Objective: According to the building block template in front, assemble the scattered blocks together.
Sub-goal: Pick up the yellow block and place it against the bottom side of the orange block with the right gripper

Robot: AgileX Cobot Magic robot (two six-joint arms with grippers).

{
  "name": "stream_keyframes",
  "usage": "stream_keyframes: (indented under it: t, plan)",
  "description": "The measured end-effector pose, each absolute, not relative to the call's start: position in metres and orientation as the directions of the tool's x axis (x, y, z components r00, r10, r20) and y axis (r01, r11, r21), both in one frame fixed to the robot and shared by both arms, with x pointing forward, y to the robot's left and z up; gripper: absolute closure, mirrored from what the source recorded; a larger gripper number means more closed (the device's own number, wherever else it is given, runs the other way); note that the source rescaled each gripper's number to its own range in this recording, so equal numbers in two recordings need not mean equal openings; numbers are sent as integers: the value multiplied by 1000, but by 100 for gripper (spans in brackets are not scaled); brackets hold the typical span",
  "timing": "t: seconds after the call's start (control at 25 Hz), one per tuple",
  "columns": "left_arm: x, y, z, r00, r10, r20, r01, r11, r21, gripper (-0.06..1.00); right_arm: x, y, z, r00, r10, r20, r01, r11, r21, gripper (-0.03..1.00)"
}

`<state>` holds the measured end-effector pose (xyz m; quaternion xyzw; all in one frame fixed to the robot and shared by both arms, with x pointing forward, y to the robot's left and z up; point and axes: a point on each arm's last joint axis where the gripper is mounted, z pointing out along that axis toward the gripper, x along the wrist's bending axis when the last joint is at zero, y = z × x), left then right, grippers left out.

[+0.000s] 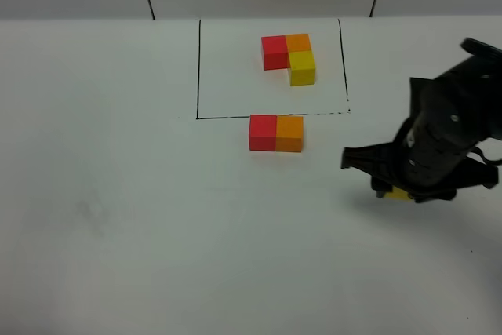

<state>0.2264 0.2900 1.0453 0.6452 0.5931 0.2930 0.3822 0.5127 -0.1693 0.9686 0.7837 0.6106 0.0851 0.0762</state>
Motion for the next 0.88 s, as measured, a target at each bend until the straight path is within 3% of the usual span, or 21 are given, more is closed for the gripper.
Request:
stream_keyframes:
  t: [0.16,0.44,0.88]
  plan:
    - [226,290,1045,125,989,-75,541,-4,841,27,526,-126,974,209,977,33,949,-211,234,96]
    - [226,290,1045,125,989,-75,541,-4,841,27,553,-65,949,105,994,-8,973,-102,205,96]
    - [226,290,1045,125,989,-75,541,-4,841,27,568,-43,916,80,997,-14,980,-76,185,96]
